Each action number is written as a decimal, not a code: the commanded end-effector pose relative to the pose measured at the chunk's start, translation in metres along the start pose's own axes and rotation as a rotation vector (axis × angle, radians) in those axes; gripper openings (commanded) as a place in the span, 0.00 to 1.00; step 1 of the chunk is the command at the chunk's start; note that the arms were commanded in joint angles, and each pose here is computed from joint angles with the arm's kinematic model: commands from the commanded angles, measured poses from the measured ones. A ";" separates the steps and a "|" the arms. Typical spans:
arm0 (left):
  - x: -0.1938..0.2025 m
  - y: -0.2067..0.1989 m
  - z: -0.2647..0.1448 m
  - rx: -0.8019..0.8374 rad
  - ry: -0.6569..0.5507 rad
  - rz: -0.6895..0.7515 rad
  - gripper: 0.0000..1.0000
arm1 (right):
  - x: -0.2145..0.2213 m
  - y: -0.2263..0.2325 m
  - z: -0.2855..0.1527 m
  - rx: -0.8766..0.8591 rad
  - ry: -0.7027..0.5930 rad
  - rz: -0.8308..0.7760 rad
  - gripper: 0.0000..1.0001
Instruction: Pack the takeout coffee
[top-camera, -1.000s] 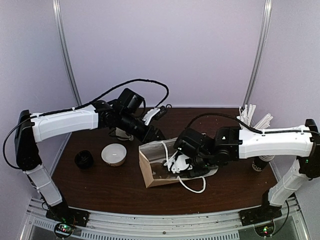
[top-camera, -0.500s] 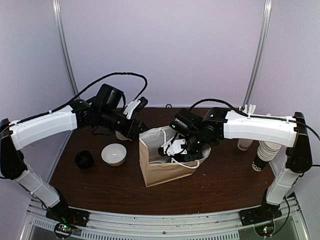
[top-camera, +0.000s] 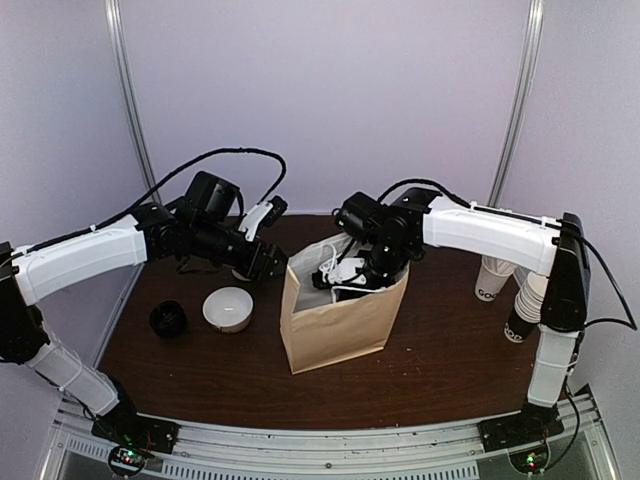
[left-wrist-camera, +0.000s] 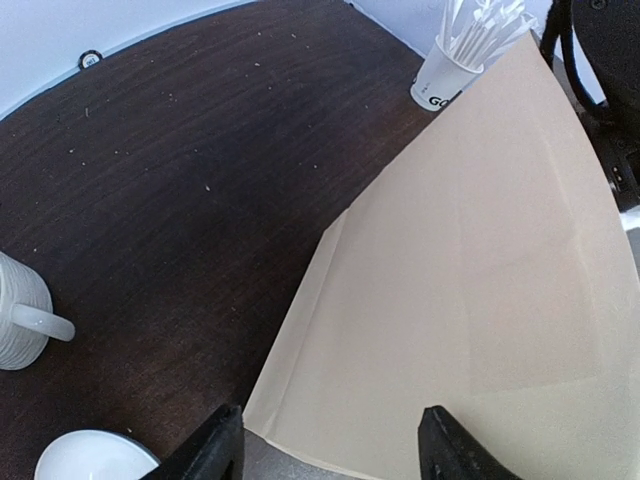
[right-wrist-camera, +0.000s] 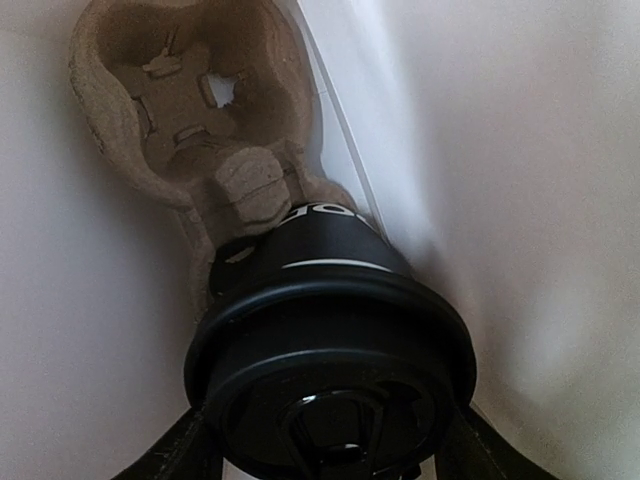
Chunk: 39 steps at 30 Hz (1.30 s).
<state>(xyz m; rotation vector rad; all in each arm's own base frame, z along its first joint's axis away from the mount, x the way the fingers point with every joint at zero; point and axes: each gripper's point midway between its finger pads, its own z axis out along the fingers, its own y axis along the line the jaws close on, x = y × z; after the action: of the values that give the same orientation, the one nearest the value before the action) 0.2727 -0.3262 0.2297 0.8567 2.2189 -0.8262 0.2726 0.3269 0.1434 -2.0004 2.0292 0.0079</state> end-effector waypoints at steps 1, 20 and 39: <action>-0.004 0.006 -0.013 -0.024 -0.033 0.012 0.63 | 0.031 0.030 0.046 -0.184 0.148 0.026 0.69; -0.038 -0.026 -0.060 0.097 -0.153 0.089 0.64 | 0.033 0.040 0.027 -0.037 0.093 -0.082 0.68; -0.044 -0.075 -0.044 0.110 0.079 0.369 0.54 | 0.023 0.035 0.035 -0.027 0.074 -0.059 0.68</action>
<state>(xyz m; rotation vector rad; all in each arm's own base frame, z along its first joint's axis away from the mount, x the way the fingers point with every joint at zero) 0.2249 -0.3639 0.3281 1.2482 1.9577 -0.8665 0.2604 0.3277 0.1428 -2.0044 1.9176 -0.0379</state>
